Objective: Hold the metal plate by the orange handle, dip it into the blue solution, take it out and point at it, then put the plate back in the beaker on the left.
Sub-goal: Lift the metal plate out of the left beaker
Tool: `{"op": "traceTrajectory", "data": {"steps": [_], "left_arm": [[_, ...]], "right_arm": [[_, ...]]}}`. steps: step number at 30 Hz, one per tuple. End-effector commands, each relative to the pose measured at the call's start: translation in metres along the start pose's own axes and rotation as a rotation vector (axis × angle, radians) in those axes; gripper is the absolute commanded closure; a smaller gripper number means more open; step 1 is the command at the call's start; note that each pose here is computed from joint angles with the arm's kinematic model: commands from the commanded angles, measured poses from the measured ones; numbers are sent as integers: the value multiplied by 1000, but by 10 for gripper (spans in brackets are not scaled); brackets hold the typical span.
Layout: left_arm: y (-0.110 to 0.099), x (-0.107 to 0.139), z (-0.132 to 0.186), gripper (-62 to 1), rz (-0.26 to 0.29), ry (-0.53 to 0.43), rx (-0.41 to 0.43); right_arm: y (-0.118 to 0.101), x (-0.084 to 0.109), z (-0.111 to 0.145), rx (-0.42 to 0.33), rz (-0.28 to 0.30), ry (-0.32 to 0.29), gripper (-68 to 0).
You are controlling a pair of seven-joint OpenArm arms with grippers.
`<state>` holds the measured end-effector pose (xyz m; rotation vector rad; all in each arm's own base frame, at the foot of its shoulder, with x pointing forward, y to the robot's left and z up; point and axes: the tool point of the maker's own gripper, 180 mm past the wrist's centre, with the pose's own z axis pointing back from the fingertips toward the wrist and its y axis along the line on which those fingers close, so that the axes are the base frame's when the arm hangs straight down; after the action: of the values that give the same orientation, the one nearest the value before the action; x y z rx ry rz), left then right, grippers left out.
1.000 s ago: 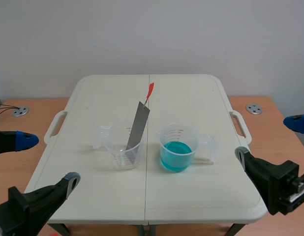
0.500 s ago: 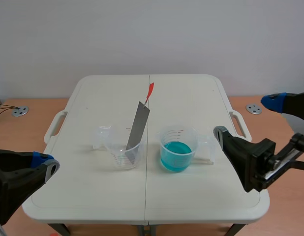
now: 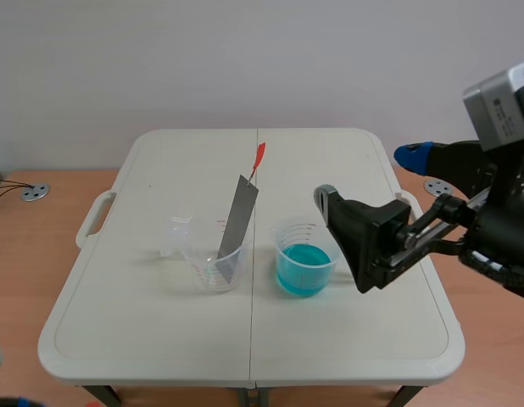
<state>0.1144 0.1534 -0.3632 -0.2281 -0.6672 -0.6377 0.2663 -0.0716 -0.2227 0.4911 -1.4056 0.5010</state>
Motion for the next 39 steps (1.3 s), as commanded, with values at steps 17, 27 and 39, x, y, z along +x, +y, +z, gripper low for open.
{"op": "traceTrajectory", "data": {"steps": [17, 27, 39], "left_arm": [[-40, -148, -7, -26, 259, 156, 28], [-80, -176, -12, -26, 332, 227, -35], [-87, -180, -12, -26, 359, 236, -37]], "right_arm": [[22, 4, -54, 61, -174, -37, -663], [17, 3, -84, 32, -222, -45, -663], [15, 5, -113, 7, -249, -50, -663]]}}
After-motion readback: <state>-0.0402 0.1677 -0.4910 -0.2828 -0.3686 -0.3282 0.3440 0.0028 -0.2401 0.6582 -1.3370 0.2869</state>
